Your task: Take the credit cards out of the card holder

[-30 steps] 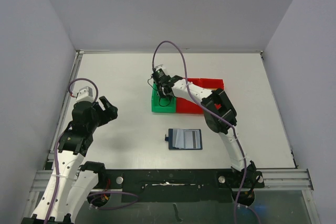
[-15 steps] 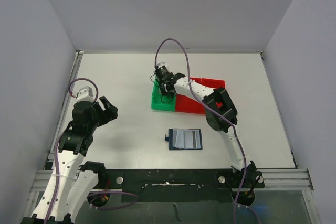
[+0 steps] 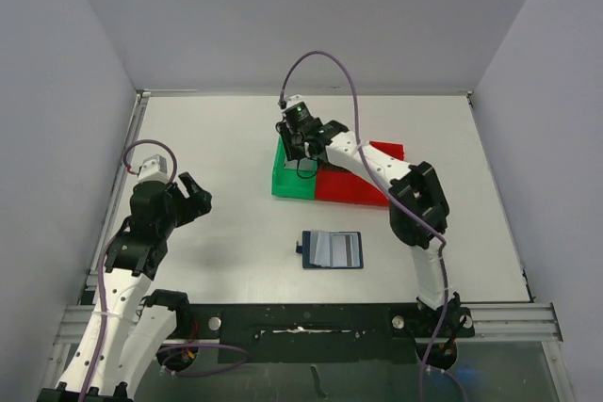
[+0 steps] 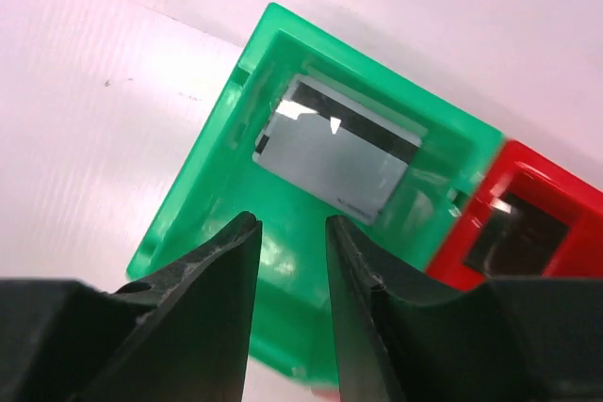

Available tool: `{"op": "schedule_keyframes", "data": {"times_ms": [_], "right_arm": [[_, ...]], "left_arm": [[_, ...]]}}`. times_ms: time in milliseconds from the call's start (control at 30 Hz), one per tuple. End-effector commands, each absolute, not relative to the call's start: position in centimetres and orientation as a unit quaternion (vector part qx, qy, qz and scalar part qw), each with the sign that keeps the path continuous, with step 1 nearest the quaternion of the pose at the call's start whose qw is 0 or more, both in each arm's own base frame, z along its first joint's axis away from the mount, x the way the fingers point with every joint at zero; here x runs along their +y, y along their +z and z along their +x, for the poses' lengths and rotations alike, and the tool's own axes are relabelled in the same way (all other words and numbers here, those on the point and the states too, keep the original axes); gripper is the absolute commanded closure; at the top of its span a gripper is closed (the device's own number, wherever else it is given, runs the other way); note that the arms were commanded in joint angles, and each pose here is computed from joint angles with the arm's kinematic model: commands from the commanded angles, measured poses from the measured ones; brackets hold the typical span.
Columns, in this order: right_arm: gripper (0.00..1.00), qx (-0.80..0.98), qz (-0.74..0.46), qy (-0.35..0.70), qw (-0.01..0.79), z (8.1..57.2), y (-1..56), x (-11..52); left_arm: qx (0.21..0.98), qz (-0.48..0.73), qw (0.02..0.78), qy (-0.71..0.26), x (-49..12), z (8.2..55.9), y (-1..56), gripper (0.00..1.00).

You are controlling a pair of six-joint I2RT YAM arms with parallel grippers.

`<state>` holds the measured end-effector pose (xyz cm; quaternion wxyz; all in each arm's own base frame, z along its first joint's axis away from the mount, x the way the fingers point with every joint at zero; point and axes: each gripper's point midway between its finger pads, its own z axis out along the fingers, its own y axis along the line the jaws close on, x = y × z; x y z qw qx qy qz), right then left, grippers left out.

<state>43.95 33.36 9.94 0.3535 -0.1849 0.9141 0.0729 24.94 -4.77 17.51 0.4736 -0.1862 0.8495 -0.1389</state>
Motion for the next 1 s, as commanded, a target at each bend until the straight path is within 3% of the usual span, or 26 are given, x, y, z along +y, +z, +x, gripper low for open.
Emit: {"op": "schedule_keyframes", "data": {"times_ms": [0, 200, 367, 533, 667, 967], "right_arm": [[0.61, 0.878, -0.147, 0.109, 0.442, 42.4, 19.5, 31.5], [0.46, 0.873, -0.061, 0.107, 0.472, 37.1, 21.3, 24.1], [0.34, 0.881, 0.027, 0.141, 0.450, 32.5, 18.5, 18.5], [0.25, 0.894, 0.097, 0.187, 0.395, 27.9, 14.0, 15.7], [0.27, 0.903, 0.119, 0.226, 0.345, 24.5, 10.6, 15.8], [0.51, 0.887, 0.136, 0.299, 0.325, 21.2, 9.0, 16.3]], "left_arm": [[0.834, -0.172, 0.499, -0.156, -5.2, 25.7, 19.1, 0.28], [0.840, -0.136, 0.483, -0.207, -7.5, 25.8, 18.6, 0.27], [0.826, -0.114, 0.439, -0.333, -12.4, 25.5, 18.8, 0.30], [0.828, -0.083, 0.404, -0.381, -18.5, 24.1, 19.0, 0.32], [0.839, -0.040, 0.383, -0.384, -25.2, 22.0, 18.6, 0.33], [0.854, 0.015, 0.310, -0.417, -36.7, 19.4, 15.6, 0.46]]}}
